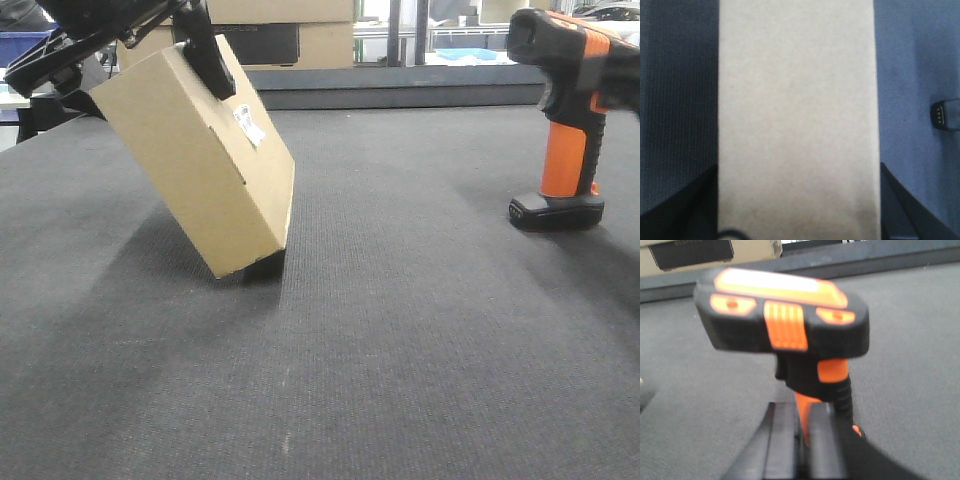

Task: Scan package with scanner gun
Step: 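Grasp the orange scanner gun's head with the right gripper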

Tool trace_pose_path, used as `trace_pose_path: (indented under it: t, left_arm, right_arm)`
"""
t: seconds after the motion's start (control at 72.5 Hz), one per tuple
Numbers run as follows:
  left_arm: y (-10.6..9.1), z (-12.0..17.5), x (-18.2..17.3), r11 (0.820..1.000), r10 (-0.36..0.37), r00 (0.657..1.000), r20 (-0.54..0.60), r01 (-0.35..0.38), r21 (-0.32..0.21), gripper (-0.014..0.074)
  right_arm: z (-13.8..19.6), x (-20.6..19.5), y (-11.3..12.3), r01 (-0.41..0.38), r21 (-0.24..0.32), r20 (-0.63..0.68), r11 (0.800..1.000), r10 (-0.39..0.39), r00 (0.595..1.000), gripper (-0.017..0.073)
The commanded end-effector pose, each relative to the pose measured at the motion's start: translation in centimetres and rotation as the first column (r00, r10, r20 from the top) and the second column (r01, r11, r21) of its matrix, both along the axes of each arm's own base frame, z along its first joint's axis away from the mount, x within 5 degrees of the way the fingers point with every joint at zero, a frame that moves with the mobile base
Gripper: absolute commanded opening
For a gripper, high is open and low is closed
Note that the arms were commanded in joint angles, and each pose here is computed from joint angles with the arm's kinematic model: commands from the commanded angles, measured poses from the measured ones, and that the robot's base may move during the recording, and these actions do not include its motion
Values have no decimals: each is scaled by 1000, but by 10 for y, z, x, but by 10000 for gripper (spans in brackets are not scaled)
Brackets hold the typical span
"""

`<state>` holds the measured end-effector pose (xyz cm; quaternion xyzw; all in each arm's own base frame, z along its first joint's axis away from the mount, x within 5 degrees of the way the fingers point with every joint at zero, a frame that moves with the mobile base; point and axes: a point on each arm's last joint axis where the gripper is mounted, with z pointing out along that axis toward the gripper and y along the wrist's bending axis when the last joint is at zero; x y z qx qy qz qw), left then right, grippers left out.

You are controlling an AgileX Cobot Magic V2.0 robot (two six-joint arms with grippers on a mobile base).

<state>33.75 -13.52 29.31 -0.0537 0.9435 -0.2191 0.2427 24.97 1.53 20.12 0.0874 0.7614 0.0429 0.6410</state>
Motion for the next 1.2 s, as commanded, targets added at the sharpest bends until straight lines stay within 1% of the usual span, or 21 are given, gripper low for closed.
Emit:
trace_pose_path:
  t: [0.0, 0.014, 0.069, 0.179, 0.221, 0.304, 0.442, 0.566, 0.593, 0.718, 0.814, 1.187]
  left_arm:
    - [-3, 8, -1, 1000, 6, 1000, 23, -6, -25, -111]
    - [-3, 8, -1, 1000, 6, 1000, 24, -5, -23, -111]
    - [-3, 8, -1, 1000, 6, 1000, 24, -5, -23, -111]
    - [-3, 8, -1, 1000, 5, 1000, 25, -5, -22, -111]
    - [-2, 7, -1, 1000, 5, 1000, 25, -4, -20, -111]
    - [-2, 7, -1, 1000, 5, 1000, 25, -4, -20, -111]
    - [-2, 7, -1, 1000, 4, 1000, 26, -4, -18, -111]
    - [-2, 7, -1, 1000, 4, 1000, 26, -4, -18, -111]
    - [-2, 7, -1, 1000, 4, 1000, 26, -4, -18, -111]
    - [-2, 7, -1, 1000, 4, 1000, 26, -4, -18, -111]
    - [-2, 7, -1, 1000, 4, 1000, 26, -4, -18, -111]
    - [-2, 7, -1, 1000, 4, 1000, 26, -4, -18, -111]
  right_arm:
    - [-1, 5, 0, 5, -9, 41, 1000, -5, 999, 204]
    - [-1, 5, 0, 6, -10, 44, 1000, -6, 999, 215]
    - [-3, 7, 0, 9, -14, 53, 1000, -9, 999, 305]
    - [-6, 9, 0, 14, -19, 65, 1000, -13, 998, 435]
    - [-7, 9, 0, 14, -20, 63, 1000, -13, 998, 498]
    - [-9, 10, -1, 19, -21, 63, 1000, -18, 998, 565]
    - [-12, 14, -1, 28, -26, 97, 999, -25, 995, 558]
    - [-9, 22, 0, 32, 33, 115, 999, -35, 993, 558]
    - [-9, 25, 0, 32, 37, 117, 999, -36, 992, 558]
    - [-3, 39, 2, 32, 43, 142, 999, -38, 989, 558]
    - [-6, 48, 3, 37, 45, 138, 998, -43, 989, 558]
    - [-17, 62, 3, 52, 46, 124, 998, -57, 991, 558]
